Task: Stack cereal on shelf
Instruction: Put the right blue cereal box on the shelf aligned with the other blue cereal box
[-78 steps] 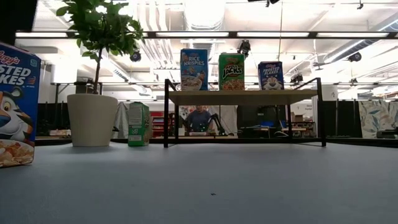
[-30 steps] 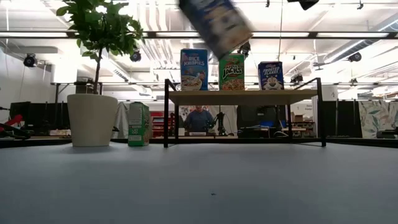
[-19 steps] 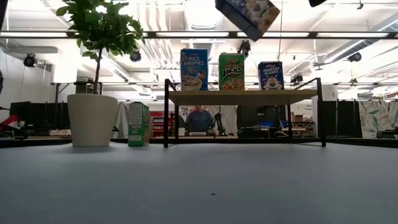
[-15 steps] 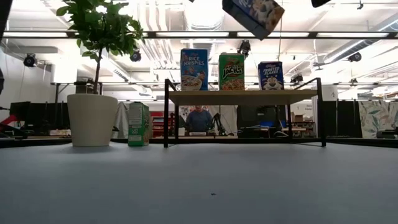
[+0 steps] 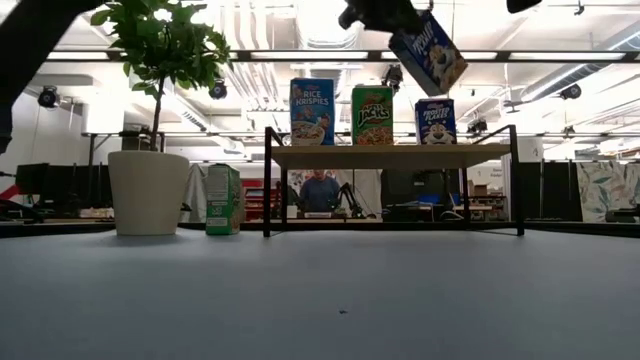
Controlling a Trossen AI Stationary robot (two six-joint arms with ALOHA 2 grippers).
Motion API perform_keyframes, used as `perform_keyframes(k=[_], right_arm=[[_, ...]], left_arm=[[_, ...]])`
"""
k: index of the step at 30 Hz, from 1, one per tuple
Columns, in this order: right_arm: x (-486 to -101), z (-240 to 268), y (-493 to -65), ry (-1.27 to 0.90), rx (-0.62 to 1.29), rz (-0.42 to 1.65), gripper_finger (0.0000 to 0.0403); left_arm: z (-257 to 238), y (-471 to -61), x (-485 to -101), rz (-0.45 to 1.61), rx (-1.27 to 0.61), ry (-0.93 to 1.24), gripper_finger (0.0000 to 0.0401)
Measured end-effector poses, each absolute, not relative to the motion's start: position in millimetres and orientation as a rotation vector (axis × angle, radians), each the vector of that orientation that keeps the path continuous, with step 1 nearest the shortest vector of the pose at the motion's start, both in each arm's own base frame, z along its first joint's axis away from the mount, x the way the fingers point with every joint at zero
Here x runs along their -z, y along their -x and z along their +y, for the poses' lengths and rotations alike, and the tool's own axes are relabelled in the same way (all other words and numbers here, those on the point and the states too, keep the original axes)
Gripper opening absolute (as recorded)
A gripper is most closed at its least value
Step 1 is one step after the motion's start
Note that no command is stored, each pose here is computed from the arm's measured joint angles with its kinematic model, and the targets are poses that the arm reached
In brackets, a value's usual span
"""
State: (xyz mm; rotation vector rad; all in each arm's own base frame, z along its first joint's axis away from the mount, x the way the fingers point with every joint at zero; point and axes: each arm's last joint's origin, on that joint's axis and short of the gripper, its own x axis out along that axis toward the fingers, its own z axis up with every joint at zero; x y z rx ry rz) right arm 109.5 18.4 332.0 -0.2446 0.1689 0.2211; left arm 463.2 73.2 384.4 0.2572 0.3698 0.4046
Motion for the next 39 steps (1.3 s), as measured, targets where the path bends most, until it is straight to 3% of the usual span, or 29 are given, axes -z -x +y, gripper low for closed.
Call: perform_keyframes(k=[12,39], right_arm=[[-320.4,16.7,-97.3,0.259,-0.222,0.099,0.0013],[-320.6,16.5,-96.2,0.24,-0.219,0.097,0.0013]], left_arm=[[94.6,-488.1,-366.6,0.445,-0.419,-0.267,0.0132],[102.8,-501.8,-341.2,0.479,-0.437,-0.216,0.0133]])
